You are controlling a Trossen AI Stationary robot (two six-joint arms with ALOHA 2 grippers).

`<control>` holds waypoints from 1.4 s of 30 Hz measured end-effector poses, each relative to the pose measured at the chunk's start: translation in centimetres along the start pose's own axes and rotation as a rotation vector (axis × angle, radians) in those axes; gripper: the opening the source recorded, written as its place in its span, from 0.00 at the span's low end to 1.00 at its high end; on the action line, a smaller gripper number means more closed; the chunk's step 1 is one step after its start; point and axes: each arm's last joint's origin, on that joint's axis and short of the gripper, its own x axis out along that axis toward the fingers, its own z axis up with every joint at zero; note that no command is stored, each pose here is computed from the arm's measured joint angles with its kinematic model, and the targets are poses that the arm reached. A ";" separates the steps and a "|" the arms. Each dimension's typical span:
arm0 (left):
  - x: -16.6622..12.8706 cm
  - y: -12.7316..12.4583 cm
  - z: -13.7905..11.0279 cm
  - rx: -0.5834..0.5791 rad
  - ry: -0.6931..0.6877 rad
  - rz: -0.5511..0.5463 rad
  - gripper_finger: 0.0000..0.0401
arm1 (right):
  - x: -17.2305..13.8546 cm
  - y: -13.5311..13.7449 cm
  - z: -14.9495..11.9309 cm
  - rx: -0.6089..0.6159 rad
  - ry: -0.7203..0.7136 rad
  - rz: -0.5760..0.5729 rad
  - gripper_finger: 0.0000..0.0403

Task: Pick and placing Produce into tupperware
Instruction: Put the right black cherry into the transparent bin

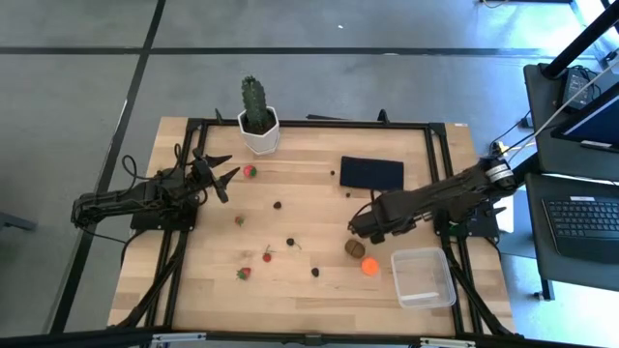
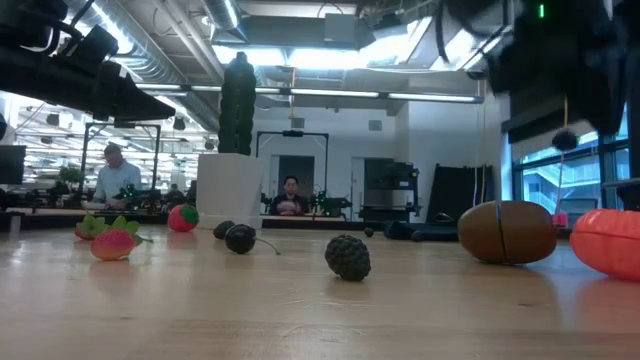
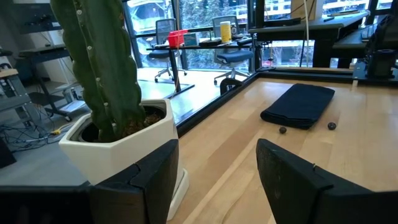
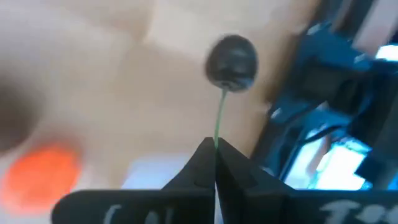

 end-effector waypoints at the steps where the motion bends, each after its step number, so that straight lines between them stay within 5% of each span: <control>1: 0.0 0.0 0.0 0.000 0.001 0.000 0.52 | -0.7 0.1 -0.5 -0.016 0.022 0.032 0.00; 6: 0.0 0.0 0.0 0.000 0.001 0.000 0.52 | -3.2 0.3 -3.5 -0.056 0.183 0.124 0.00; 12: 0.0 0.0 0.0 0.000 0.000 0.000 0.52 | -3.3 -0.2 -7.8 0.027 0.374 0.057 0.00; 20: 0.0 0.0 0.0 -0.003 0.000 0.000 0.52 | -0.2 0.6 -11.9 0.094 0.370 0.087 0.00; 34: 0.0 0.0 0.0 -0.007 0.000 0.000 0.52 | 8.6 1.3 -12.4 0.054 0.312 0.131 0.00; 42: 0.0 0.0 0.0 -0.009 0.000 0.000 0.52 | 11.0 1.4 -11.9 0.023 0.315 0.170 0.03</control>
